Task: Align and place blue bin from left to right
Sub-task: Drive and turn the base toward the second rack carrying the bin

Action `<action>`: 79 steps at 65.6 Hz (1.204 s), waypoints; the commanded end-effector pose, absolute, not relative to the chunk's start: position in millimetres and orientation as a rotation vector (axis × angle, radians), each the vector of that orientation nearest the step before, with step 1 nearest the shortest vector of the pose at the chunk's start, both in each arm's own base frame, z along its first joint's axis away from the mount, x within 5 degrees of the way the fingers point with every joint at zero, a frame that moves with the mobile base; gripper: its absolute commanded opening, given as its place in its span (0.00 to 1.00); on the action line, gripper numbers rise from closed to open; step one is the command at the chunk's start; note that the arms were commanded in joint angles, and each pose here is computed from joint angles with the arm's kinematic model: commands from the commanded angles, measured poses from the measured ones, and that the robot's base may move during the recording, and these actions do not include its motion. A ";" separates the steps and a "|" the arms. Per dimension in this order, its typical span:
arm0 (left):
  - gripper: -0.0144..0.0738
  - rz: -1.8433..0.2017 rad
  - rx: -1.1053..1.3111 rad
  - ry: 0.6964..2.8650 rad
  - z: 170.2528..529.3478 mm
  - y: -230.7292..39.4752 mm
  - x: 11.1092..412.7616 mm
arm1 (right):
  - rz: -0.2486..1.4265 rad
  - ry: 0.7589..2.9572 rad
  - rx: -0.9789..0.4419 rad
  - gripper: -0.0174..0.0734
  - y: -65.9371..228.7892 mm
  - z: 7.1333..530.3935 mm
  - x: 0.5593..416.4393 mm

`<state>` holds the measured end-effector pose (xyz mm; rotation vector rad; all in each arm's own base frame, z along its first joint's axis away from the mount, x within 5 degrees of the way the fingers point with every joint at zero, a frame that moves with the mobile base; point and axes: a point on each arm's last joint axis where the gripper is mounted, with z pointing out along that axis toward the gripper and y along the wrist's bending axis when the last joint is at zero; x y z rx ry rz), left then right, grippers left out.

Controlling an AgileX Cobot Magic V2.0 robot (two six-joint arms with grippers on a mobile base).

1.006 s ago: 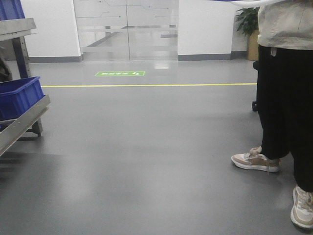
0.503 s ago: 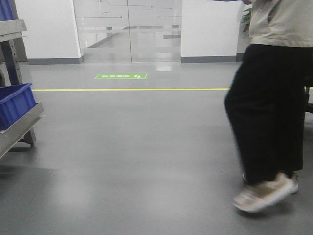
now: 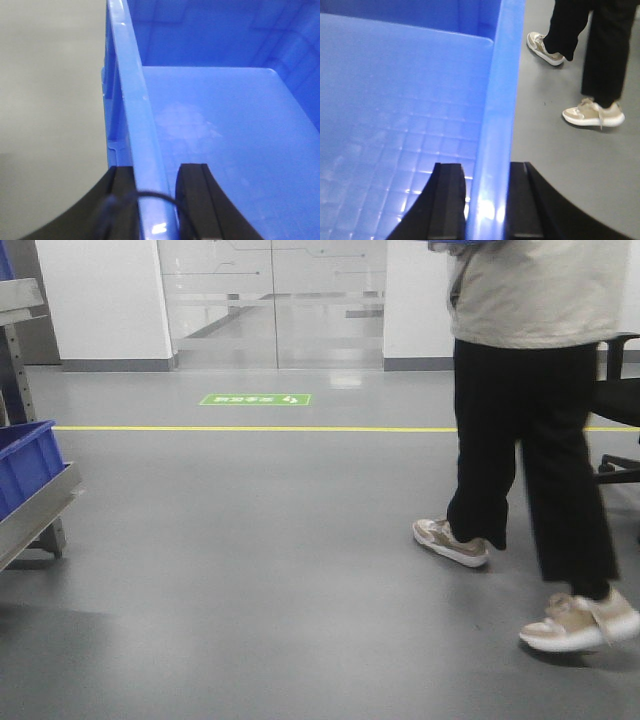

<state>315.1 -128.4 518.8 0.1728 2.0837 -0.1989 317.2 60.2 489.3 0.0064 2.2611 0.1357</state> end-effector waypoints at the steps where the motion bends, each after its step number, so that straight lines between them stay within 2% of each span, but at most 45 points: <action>1: 0.04 -0.263 0.197 1.952 539.2 -129.5 305.1 | 0.142 2.117 -0.028 0.02 60.8 507.0 314.9; 79: 0.04 -0.238 0.195 1.948 539.4 -127.9 305.7 | 0.142 2.117 -0.028 0.02 60.8 507.0 314.9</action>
